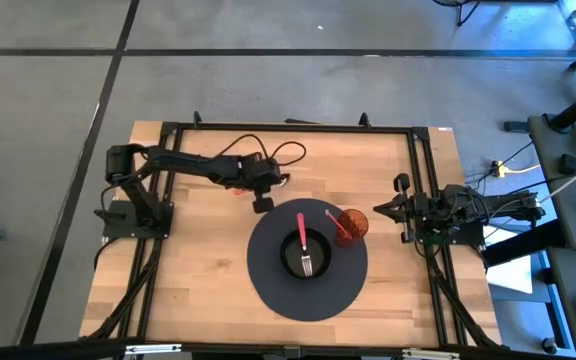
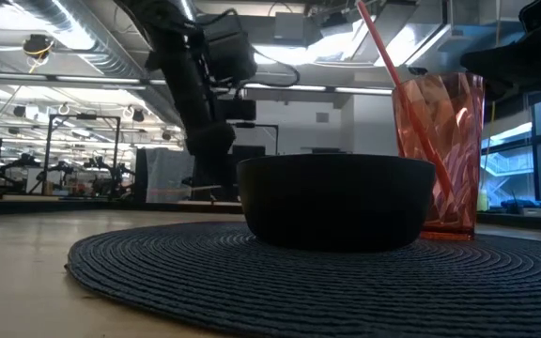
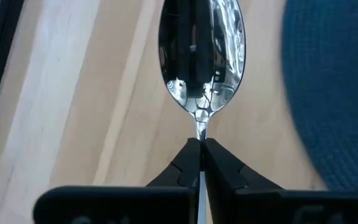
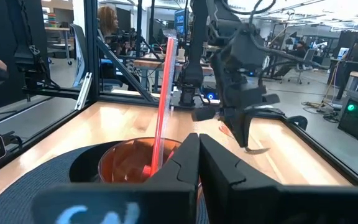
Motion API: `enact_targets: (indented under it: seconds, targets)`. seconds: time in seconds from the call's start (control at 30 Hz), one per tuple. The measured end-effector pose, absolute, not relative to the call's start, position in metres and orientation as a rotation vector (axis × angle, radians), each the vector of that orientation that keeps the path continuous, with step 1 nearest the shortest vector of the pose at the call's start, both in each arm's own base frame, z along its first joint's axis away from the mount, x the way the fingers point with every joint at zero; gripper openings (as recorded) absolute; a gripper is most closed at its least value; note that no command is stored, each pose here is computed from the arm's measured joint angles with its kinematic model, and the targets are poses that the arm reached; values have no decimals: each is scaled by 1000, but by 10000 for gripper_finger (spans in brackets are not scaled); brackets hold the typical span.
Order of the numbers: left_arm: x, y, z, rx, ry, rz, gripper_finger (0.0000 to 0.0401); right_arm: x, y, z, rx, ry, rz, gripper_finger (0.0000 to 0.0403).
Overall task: Pick & Place Utensil
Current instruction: Put the spoon into the bowl
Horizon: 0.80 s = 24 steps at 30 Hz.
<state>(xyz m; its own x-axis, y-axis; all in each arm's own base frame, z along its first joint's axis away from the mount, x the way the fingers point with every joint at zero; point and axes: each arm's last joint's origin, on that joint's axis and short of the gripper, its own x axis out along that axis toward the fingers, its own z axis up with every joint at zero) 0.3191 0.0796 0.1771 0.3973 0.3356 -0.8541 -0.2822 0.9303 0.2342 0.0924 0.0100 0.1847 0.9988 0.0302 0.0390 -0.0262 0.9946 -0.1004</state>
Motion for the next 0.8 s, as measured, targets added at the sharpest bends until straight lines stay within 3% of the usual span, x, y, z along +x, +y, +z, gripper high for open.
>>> enact_targets:
  seconds: [0.27,0.5,0.8]
  targets:
    - [303,71,227,106,946,317,3,92,10,185,-100,-40,28,12]
    - [269,58,291,99,707,273,3,92,10,185,-100,-40,28,12]
    - [226,36,341,129,489,162,3,92,10,185,-100,-40,28,12]
